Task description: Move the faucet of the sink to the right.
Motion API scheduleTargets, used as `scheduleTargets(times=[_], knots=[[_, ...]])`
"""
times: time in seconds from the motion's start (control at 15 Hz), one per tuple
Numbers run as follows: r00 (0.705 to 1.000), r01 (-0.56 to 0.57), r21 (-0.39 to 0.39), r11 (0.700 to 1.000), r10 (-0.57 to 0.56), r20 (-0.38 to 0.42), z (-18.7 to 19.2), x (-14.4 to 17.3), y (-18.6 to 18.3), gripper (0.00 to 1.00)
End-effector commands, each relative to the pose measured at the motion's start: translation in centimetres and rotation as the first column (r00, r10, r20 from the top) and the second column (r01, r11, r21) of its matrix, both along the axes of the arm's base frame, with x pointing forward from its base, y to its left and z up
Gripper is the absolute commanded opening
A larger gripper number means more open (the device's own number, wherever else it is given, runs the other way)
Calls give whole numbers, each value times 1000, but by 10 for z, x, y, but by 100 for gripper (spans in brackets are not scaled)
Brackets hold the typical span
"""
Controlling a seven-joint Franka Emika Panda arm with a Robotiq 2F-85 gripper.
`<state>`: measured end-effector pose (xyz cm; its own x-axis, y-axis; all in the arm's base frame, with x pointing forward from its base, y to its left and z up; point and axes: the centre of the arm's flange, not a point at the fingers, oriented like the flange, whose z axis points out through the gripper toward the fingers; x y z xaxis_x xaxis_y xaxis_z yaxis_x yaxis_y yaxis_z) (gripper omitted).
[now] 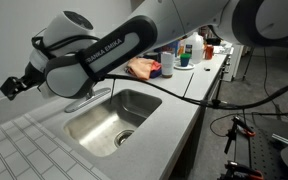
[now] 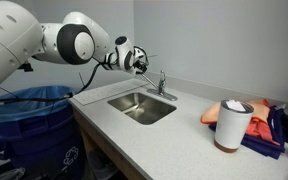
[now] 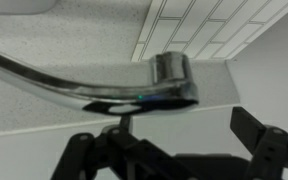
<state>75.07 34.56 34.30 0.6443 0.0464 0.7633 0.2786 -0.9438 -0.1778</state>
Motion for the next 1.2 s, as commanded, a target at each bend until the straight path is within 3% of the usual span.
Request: scheduleTargets(times=[0.0,0.27,0.47,0.67,1.13], knots=[[997,56,-91,994,-60,-44,-3,32,8,100],[970,86,-269,959,-142,-196,-6,37,-2,100],[940,90,-347,934,-195,-280,3,33,0,100],[895,66,-402,913,-232,-380,11,25,1,100],[812,28,-482,876,-301,-500,18,23,-12,100]])
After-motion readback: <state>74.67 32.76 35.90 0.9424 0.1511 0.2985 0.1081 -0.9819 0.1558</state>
